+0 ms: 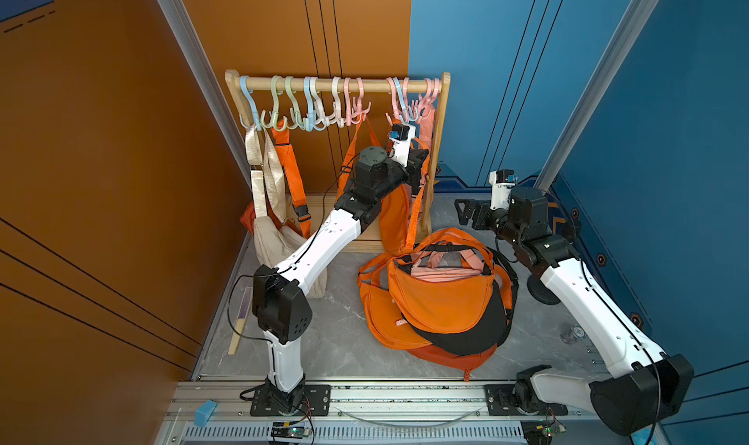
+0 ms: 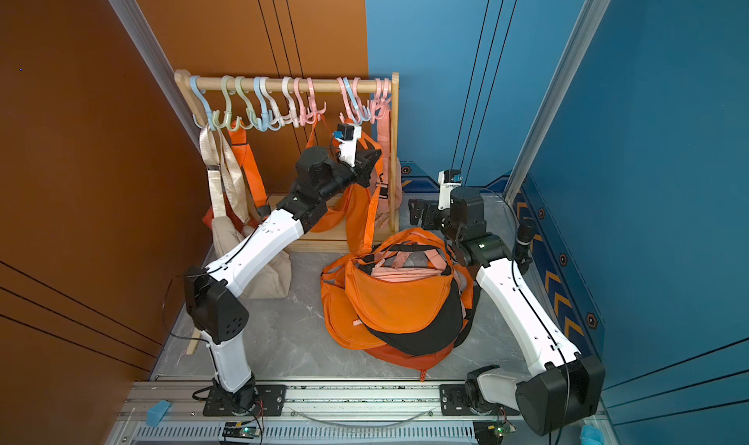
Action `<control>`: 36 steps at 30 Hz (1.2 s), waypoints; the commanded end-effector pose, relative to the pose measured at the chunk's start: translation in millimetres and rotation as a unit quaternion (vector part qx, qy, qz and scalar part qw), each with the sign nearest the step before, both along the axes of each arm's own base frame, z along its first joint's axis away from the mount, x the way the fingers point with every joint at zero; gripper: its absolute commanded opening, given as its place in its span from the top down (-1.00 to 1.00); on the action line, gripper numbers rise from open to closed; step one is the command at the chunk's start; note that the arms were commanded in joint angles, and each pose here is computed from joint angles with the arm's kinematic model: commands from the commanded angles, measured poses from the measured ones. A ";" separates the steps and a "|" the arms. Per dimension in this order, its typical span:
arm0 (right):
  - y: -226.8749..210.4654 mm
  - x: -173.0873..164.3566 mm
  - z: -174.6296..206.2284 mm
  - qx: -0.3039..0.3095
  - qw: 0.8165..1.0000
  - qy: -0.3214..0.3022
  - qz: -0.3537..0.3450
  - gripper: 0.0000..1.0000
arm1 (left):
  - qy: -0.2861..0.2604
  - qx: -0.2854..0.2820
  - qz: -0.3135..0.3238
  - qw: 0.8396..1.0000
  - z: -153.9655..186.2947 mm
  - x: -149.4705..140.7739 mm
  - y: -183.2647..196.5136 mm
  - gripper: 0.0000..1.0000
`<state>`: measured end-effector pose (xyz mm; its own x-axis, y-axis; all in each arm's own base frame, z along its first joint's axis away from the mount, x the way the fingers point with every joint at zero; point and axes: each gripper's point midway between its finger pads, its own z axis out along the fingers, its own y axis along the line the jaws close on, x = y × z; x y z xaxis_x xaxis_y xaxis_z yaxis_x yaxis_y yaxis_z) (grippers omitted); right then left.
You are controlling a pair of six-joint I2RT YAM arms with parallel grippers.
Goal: Take the bag off the hook
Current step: Adjust the bag at the hook.
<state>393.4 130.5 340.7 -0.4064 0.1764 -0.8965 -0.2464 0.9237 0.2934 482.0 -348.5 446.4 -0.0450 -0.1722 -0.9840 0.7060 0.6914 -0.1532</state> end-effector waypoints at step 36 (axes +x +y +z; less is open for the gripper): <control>20.4 -3.2 1.9 0.001 1.000 0.005 0.023 -1.00 | 0.038 0.011 0.023 0.999 -60.7 -5.8 -13.9 -0.17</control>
<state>385.7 147.6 330.7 -0.4353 0.1552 -0.8868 -0.2859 0.9102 0.2996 493.4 -369.8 355.2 -0.1809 -0.1089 -0.9775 0.6451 0.7371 -0.2015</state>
